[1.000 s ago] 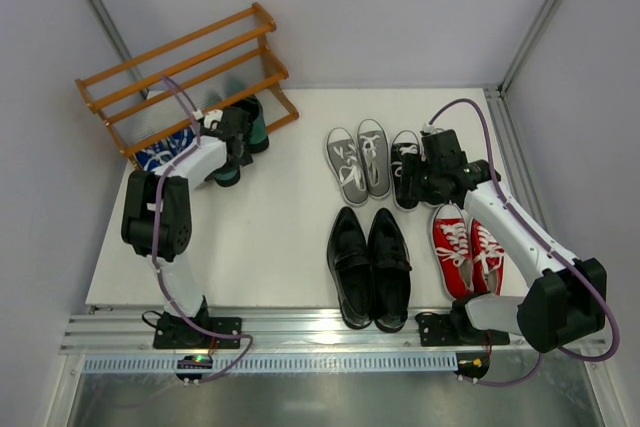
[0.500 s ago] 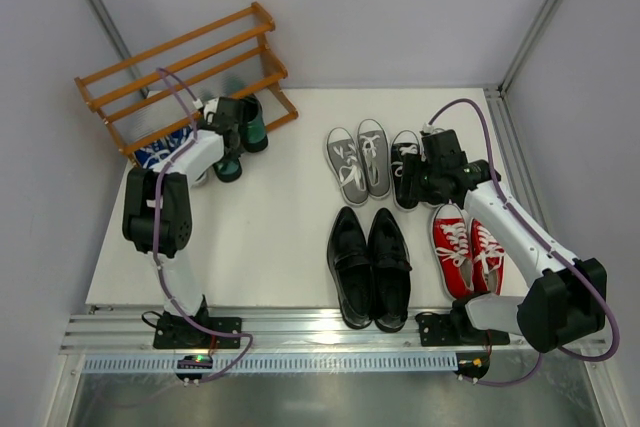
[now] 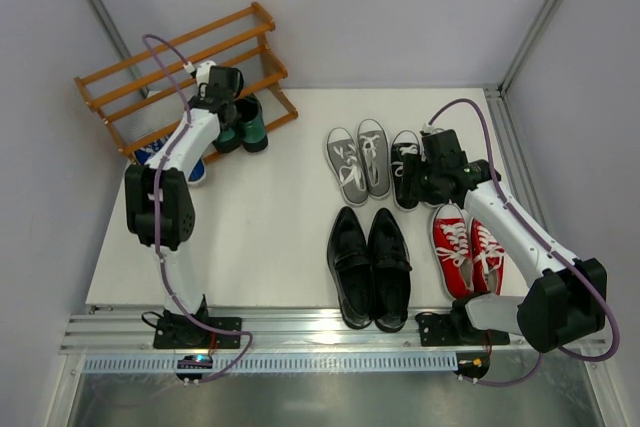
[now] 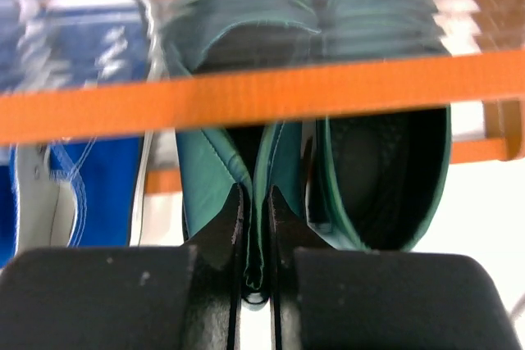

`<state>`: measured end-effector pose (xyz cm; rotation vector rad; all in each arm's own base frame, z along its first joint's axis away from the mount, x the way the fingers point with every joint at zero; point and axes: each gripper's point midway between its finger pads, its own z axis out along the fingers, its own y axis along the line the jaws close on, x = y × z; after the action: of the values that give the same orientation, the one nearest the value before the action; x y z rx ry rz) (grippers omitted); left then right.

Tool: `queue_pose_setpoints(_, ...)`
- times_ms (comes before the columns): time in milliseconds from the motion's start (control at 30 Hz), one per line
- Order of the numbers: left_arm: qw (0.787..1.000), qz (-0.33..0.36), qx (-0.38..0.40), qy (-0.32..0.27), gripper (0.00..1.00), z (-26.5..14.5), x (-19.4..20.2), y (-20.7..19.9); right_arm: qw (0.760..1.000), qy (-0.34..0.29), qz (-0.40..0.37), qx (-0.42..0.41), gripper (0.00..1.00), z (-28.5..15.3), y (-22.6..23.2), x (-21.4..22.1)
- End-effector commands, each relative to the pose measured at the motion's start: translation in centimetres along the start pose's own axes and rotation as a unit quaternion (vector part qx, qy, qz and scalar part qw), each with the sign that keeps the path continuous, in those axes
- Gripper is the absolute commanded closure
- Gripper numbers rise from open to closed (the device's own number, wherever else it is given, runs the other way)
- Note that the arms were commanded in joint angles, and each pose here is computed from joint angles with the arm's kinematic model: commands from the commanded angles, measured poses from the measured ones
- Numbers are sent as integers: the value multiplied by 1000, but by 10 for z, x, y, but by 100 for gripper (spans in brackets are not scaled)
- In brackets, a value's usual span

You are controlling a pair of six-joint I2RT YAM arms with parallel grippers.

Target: Place and organize the shoes onto the shoe shelf

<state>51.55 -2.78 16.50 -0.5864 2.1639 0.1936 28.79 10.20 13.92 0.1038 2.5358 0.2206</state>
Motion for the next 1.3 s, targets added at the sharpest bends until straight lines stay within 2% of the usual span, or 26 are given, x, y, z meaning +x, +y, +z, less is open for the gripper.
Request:
queue_pose_setpoints(0,997,-9,-2,-72,100,14,-47,-7,1000,-24,-7,0,34,-8,1,-15)
queue_pose_setpoints(267,999,29,-7,-23,100,58,1,-11,1000,-19,-10,8,34,-8,-4,-9)
queue_pose_setpoints(433,1000,4,6,-22,100,50,8,-10,1000,-17,-10,13,34,-7,-6,-8)
queue_pose_setpoints(467,1000,2,8,-20,96,48,8,-10,1000,-16,-10,13,34,-6,-6,-8)
queue_pose_setpoints(500,1000,-3,10,-23,72,42,4,-9,1000,-16,-10,12,34,-6,-6,-8)
queue_pose_setpoints(600,1000,-16,7,-25,37,28,4,-2,1000,-14,-10,13,34,-4,-6,-8)
queue_pose_setpoints(800,999,-32,11,-30,15,7,3,7,1000,-15,-7,9,34,-4,-4,-8)
queue_pose_setpoints(900,998,-41,31,-37,4,-15,-3,1,1000,-17,-6,8,34,-4,-3,-9)
queue_pose_setpoints(1000,995,-38,70,-54,0,-53,-8,-18,1000,-20,-2,8,34,-5,-3,-9)
queue_pose_setpoints(1100,993,-28,105,-36,0,-88,11,-36,1000,-24,3,9,31,-6,-4,-10)
queue_pose_setpoints(1167,991,-7,136,15,0,-112,44,-54,999,-29,9,17,27,-8,-6,-11)
queue_pose_setpoints(1200,987,6,156,27,0,-127,54,-62,999,-32,17,22,24,-9,-8,-12)
queue_pose_setpoints(1267,969,70,220,90,0,-168,108,-91,997,-47,34,60,13,-15,-20,-19)
